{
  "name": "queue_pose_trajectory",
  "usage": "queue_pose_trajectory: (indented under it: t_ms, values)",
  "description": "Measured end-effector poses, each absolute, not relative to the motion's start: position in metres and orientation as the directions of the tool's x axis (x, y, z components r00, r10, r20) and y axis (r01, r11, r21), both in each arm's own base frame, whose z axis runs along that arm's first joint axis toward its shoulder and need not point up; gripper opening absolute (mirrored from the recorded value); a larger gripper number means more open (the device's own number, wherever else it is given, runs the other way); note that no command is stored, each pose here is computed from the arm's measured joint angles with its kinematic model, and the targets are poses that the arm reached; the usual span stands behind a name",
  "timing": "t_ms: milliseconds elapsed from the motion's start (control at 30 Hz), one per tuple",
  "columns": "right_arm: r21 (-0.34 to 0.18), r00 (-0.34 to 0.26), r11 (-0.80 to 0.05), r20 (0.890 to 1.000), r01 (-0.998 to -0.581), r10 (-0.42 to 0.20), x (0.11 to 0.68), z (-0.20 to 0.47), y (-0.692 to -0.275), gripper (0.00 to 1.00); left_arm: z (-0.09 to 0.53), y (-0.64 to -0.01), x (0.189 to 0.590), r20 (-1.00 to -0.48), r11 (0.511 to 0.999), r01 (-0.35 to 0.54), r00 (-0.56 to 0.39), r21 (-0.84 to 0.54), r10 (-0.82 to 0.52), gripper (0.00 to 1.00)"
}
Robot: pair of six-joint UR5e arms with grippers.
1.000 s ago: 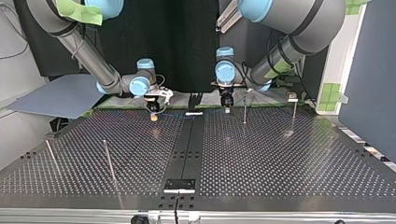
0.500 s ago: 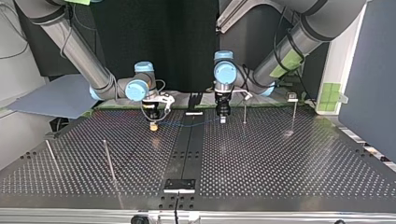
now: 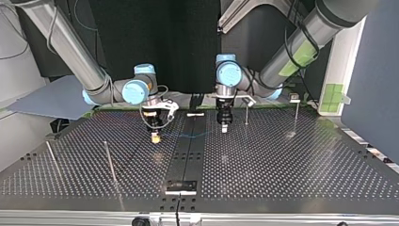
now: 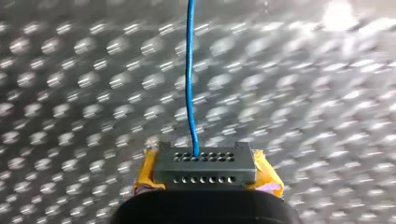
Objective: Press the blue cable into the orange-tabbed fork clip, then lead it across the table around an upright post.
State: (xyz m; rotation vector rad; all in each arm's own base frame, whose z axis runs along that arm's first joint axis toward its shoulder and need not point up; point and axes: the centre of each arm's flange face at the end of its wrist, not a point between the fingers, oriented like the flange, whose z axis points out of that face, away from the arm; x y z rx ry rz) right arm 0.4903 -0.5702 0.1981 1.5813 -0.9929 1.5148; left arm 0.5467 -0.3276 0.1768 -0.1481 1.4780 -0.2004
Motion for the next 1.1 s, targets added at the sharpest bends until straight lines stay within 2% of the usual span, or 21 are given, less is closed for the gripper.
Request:
queue_pose_trajectory:
  t_ms: [433,1100]
  values:
    - [-0.006,0.004,-0.421,1.000,-0.907,-0.024,0.495,0.259,-0.547,0.00,0.191,-0.330,0.545,-0.968,0.973,0.051,0.100,-0.225,-0.229,0.00]
    - [-0.026,-0.072,-0.424,0.993,-0.905,0.092,0.489,0.358,-0.526,0.00,0.211,-0.335,0.543,-0.941,0.943,0.126,0.103,-0.308,-0.321,0.00]
